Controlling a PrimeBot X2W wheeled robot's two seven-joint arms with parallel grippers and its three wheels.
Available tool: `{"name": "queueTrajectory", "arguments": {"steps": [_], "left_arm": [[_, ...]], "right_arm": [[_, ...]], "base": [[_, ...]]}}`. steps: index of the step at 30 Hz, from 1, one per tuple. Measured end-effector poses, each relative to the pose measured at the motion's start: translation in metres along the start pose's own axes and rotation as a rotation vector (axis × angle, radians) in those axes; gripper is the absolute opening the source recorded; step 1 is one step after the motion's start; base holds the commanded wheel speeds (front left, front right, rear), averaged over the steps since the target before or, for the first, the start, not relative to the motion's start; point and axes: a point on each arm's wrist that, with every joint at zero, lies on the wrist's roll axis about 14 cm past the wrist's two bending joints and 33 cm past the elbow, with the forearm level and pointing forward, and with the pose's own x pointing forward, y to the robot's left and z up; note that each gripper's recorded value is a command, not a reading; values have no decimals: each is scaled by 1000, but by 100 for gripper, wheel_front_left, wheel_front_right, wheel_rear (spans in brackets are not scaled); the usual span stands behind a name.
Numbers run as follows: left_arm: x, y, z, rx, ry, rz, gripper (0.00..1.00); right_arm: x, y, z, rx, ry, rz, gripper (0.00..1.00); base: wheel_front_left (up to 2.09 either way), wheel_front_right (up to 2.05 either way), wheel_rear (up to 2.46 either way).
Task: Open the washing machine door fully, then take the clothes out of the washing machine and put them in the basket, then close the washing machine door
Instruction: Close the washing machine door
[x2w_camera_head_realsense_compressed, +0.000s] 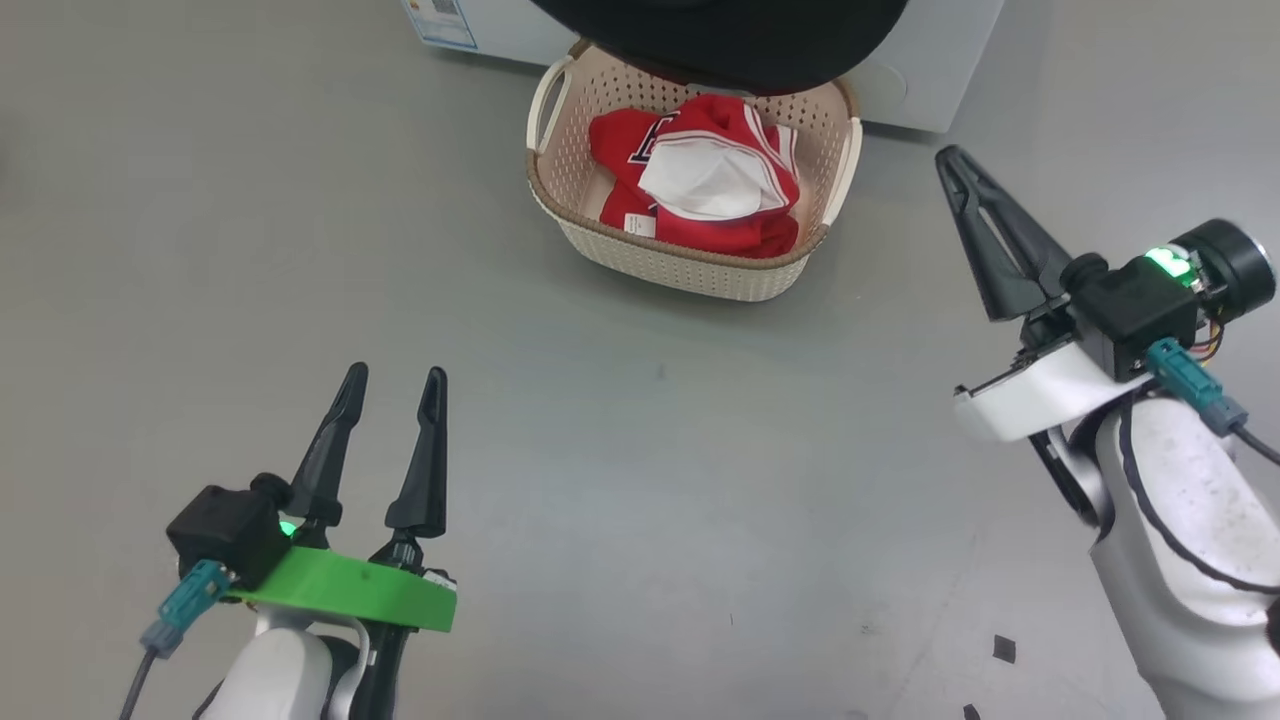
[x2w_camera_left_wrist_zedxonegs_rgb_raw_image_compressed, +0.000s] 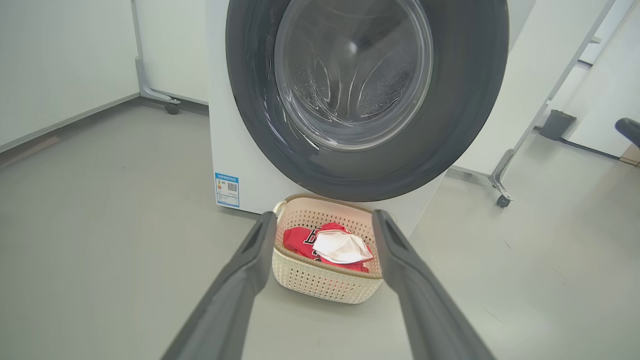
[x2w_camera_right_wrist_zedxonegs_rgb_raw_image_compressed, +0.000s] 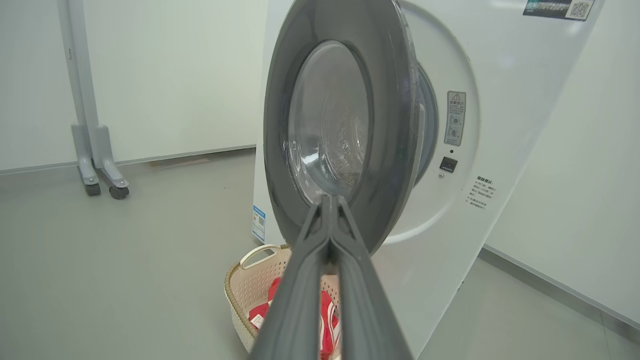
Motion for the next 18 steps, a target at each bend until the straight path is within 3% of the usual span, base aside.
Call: {"name": "queueTrajectory", "arguments": {"steps": [18], "left_arm": [[19,27,-23,1,57,92,100]], "right_arm": [[102,-5,-37,-25,22,135,0]], "base": [[0,0,0]]}}
